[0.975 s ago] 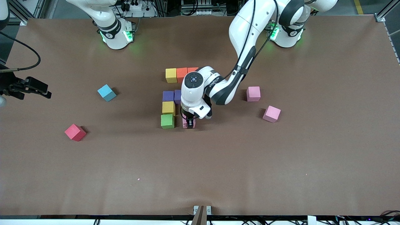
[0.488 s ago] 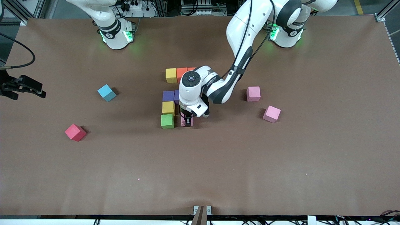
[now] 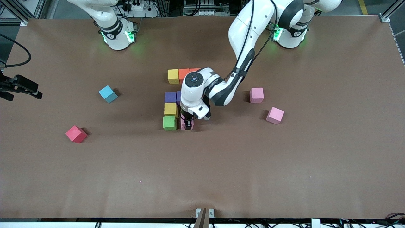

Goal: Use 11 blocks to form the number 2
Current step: 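Lower the pink cube beside the green cube with the left gripper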

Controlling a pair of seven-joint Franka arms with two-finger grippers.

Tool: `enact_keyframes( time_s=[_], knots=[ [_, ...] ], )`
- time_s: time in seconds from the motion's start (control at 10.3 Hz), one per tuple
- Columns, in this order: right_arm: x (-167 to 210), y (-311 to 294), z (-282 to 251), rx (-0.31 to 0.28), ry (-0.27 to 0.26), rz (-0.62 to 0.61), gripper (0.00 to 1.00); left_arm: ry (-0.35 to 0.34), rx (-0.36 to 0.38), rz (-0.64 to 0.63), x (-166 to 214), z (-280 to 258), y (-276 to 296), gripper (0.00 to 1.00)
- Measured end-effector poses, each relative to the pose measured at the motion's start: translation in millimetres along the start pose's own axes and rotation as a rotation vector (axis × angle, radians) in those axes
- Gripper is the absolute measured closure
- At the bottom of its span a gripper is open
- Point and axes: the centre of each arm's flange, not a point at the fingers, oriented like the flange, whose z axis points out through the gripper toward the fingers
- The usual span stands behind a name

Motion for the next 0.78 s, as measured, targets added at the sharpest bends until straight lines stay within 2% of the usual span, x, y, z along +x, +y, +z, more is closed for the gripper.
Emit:
enact_keyframes(
  time_s=[0.78],
  knots=[
    [-1.4, 10.3, -0.3, -0.001, -0.002, 0.017, 0.0, -0.015, -0.01, 0.007, -2.7, 5.3, -4.3, 0.37]
  ],
)
